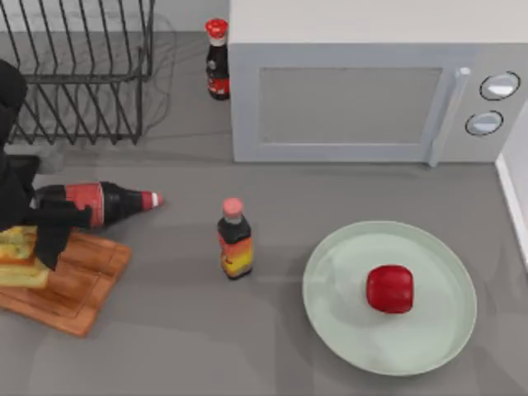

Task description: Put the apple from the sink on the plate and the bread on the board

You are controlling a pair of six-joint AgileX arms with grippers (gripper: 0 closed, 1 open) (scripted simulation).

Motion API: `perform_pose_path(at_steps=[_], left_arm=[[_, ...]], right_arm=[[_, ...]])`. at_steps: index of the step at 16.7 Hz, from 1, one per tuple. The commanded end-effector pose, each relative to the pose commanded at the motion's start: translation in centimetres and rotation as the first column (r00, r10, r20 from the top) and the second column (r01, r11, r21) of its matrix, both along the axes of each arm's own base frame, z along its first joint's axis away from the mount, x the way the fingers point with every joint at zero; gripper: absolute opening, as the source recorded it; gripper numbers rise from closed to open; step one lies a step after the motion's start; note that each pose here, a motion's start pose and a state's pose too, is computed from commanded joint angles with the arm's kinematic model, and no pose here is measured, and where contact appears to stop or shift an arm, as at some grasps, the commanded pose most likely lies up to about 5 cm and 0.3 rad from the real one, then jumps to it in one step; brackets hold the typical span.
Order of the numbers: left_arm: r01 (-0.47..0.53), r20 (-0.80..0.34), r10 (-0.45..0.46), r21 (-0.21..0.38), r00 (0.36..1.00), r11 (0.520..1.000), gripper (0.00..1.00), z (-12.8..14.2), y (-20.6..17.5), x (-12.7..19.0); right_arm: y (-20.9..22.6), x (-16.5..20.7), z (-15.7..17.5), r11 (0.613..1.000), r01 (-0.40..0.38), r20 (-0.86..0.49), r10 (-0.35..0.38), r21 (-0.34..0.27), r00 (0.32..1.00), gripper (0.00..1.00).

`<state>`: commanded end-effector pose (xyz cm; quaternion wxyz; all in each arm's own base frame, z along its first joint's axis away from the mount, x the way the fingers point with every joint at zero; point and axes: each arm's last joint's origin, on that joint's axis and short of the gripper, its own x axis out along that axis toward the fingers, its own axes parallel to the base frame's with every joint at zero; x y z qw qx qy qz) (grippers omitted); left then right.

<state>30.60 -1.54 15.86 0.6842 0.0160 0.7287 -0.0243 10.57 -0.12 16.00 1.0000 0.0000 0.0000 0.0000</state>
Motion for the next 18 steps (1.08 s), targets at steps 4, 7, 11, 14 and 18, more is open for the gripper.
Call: perform_pose_path(at_steps=[4,7,11,14,18], left_arm=[[-0.019,0.029,0.019,0.006,0.999,1.0,0.0,-1.3,0.4,0.5],[-0.035,0.066,0.035,0.005,0.997,0.999,0.0,-1.8,0.7,1.2],[-0.038,0.068,0.038,0.005,0.997,0.999,0.0,-2.0,0.8,1.4],[-0.038,0.068,0.038,0.005,0.997,0.999,0.15,-2.0,0.8,1.4],[-0.038,0.068,0.038,0.005,0.997,0.999,0.45,-2.0,0.8,1.4]], right_arm=[[0.0,0.0,0.0,1.0,0.0,0.0,0.0,0.0,1.0,1.0],[0.0,0.0,0.0,1.0,0.0,0.0,0.0,0.0,1.0,1.0],[0.0,0.0,0.0,1.0,0.0,0.0,0.0,0.0,1.0,1.0],[0.0,0.0,0.0,1.0,0.0,0.0,0.0,0.0,1.0,1.0],[0.0,0.0,0.0,1.0,0.0,0.0,0.0,0.0,1.0,1.0]])
